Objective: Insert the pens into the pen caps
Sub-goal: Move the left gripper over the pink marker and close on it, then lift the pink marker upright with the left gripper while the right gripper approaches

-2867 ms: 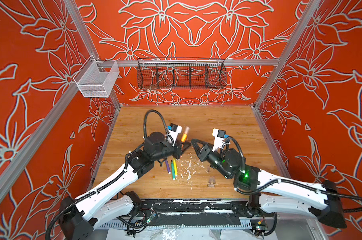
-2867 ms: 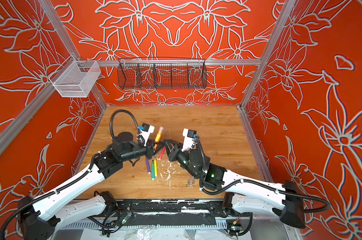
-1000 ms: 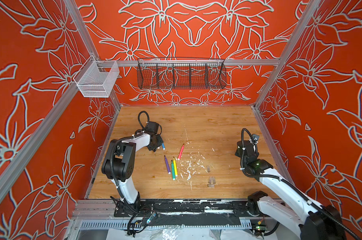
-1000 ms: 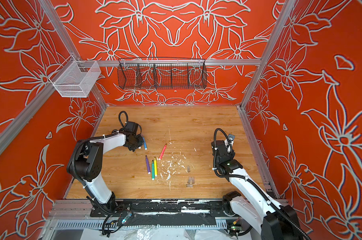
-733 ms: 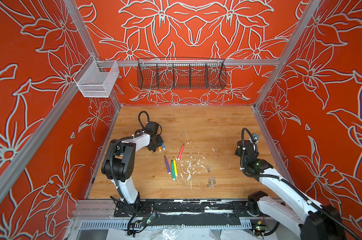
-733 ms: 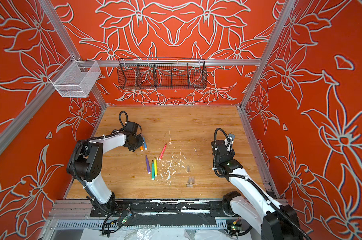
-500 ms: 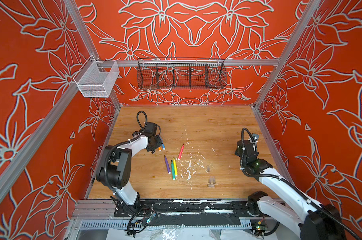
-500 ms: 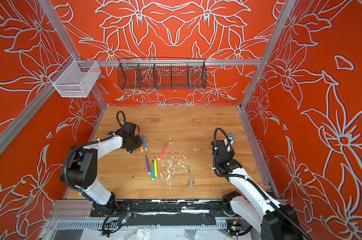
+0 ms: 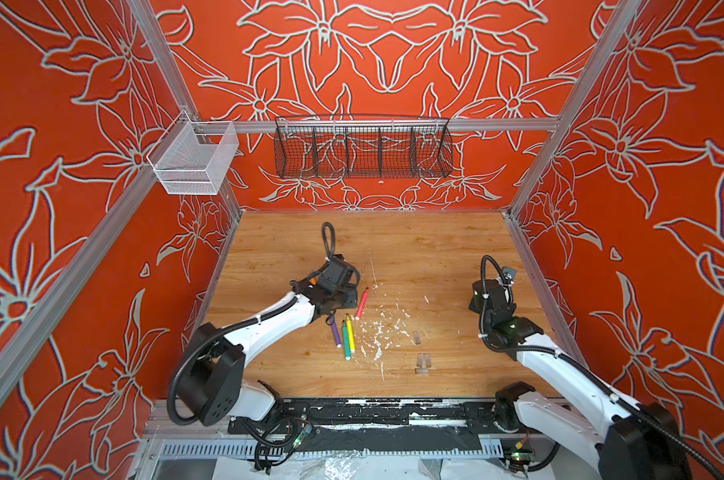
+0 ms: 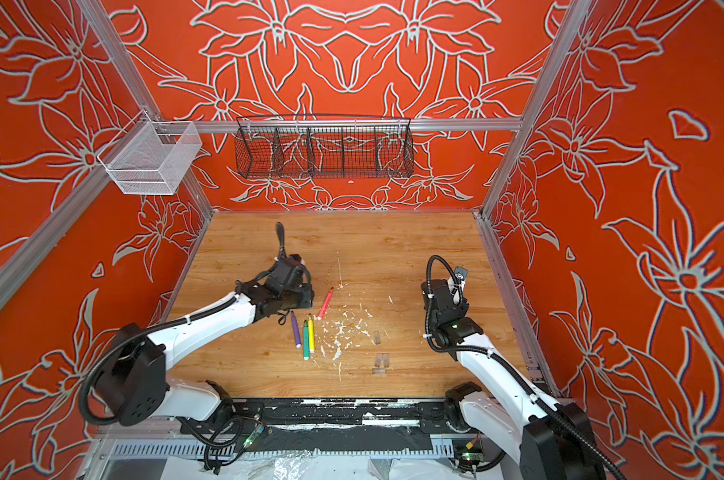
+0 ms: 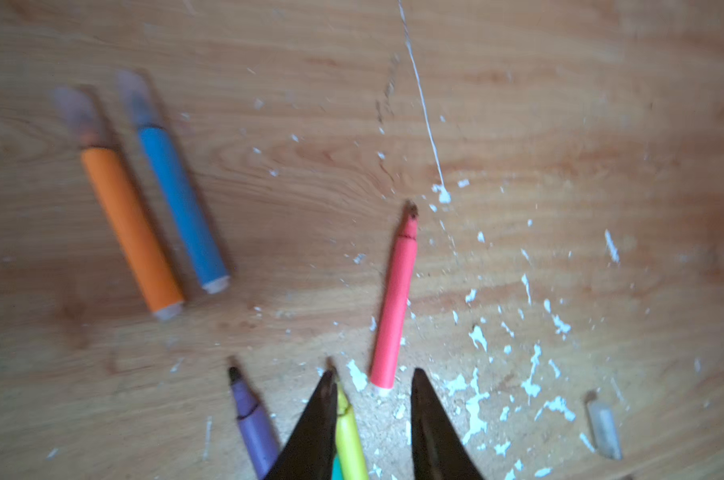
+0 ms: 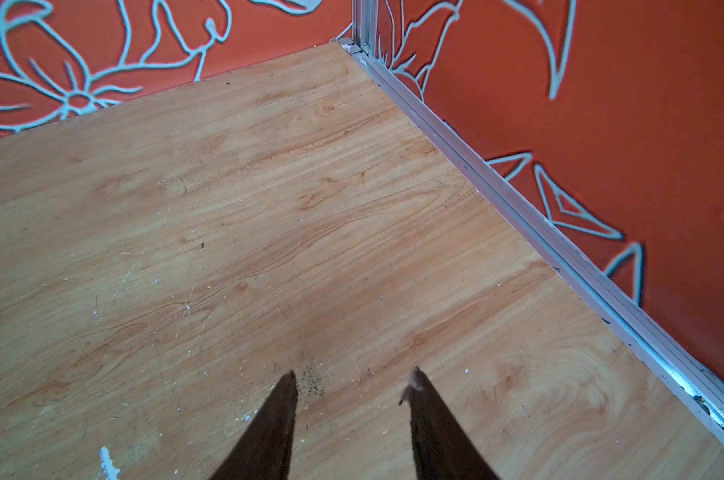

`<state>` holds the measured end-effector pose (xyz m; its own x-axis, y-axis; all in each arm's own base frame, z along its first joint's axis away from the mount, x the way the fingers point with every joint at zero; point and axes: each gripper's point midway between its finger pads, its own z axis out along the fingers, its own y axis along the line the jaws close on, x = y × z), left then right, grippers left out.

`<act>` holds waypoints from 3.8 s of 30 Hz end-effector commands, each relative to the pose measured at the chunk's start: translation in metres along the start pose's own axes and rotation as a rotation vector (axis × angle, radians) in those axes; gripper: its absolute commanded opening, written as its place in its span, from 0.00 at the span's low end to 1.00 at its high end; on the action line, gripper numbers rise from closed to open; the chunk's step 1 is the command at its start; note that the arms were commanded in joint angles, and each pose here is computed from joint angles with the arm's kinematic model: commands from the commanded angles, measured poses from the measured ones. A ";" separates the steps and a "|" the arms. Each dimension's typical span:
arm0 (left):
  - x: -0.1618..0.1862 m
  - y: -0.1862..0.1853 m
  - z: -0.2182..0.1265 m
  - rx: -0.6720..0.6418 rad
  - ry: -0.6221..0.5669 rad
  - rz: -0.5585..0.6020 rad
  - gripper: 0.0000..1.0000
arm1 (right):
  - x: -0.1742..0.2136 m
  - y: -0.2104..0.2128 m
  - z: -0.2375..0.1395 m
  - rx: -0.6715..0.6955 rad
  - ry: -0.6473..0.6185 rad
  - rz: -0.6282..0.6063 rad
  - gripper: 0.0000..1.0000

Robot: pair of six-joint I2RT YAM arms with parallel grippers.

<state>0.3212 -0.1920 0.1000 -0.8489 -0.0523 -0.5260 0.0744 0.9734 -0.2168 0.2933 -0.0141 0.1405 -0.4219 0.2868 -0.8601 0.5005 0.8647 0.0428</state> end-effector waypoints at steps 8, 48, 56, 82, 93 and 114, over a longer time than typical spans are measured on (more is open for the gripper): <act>0.018 0.002 0.028 -0.167 0.162 0.183 0.31 | -0.002 0.002 0.002 0.004 0.004 -0.002 0.46; 0.056 -0.003 0.069 -0.193 0.440 0.224 0.30 | -0.001 0.002 0.002 0.000 0.010 -0.002 0.46; 0.059 0.003 0.076 -0.240 0.465 0.227 0.20 | -0.001 0.001 0.000 -0.001 0.010 0.004 0.44; 0.021 -0.030 0.027 -0.082 0.155 0.289 0.00 | 0.025 0.147 -0.084 -0.659 0.290 0.177 0.49; 0.012 -0.071 -0.035 0.132 -0.148 0.378 0.00 | 0.054 0.210 -0.132 -0.921 0.429 0.228 0.50; 0.038 -0.117 -0.072 0.421 -0.198 0.521 0.00 | 0.067 0.247 -0.165 -1.082 0.496 0.223 0.51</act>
<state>0.2477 -0.2835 0.1487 -0.5933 0.3259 -0.7361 0.6274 0.7600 -0.1693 0.2628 0.2854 0.1631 -0.7842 0.3666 -0.5007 -0.1773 0.6408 0.7469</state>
